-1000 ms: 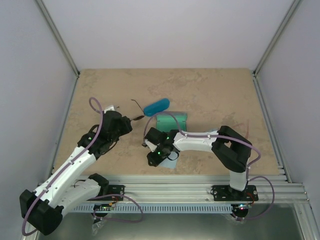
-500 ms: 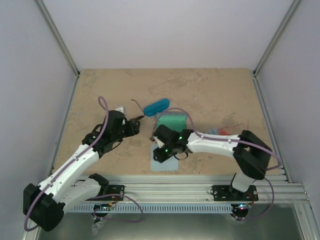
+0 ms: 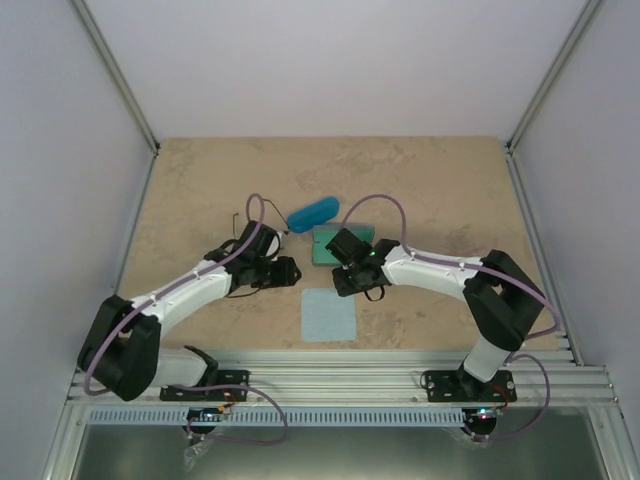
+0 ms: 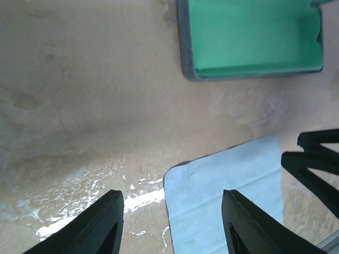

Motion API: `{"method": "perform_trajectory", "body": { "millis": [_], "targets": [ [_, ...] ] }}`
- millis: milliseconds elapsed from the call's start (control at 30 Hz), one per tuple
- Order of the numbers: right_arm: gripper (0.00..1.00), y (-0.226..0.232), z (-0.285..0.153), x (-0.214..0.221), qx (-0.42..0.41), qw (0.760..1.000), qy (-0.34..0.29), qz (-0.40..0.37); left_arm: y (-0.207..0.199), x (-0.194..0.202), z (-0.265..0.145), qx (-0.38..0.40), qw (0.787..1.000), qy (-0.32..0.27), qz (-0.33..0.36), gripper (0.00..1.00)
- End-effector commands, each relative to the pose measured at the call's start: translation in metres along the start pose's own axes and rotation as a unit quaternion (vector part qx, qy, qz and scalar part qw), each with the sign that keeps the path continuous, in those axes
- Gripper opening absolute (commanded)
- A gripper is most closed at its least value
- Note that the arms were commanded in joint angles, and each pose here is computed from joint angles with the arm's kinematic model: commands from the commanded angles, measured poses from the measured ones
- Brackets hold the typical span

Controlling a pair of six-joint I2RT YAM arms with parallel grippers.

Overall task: Organize the sunglasses
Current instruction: Fold the glasses cleaning cloth at the center of the board.

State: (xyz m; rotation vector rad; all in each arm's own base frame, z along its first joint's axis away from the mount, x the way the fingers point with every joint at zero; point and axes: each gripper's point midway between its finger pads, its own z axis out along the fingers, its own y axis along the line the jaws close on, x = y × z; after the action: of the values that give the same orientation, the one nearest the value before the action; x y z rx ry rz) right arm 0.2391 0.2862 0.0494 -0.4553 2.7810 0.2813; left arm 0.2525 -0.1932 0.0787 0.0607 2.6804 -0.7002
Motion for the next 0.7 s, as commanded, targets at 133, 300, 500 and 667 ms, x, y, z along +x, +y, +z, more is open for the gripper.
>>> {"method": "perform_trajectory", "body": {
  "millis": [133, 300, 500, 667],
  "targets": [
    [0.28, -0.016, 0.017, 0.003, 0.042, 0.999, 0.026, -0.001, -0.015, 0.018, 0.020, 0.001, 0.997, 0.066, 0.045, 0.53],
    [0.28, -0.020, 0.020, 0.008, 0.052, 0.998, 0.037, -0.003, -0.011, 0.022, 0.028, -0.009, 0.995, 0.086, 0.050, 0.52],
    [0.27, -0.020, 0.025, 0.014, 0.049, 0.998, 0.047, -0.006, -0.010, 0.029, 0.037, -0.011, 0.992, 0.110, 0.055, 0.47],
    [0.25, -0.017, 0.029, 0.017, 0.040, 0.998, 0.054, -0.003, -0.007, 0.035, 0.044, -0.015, 0.990, 0.125, 0.057, 0.44]
  ]
}}
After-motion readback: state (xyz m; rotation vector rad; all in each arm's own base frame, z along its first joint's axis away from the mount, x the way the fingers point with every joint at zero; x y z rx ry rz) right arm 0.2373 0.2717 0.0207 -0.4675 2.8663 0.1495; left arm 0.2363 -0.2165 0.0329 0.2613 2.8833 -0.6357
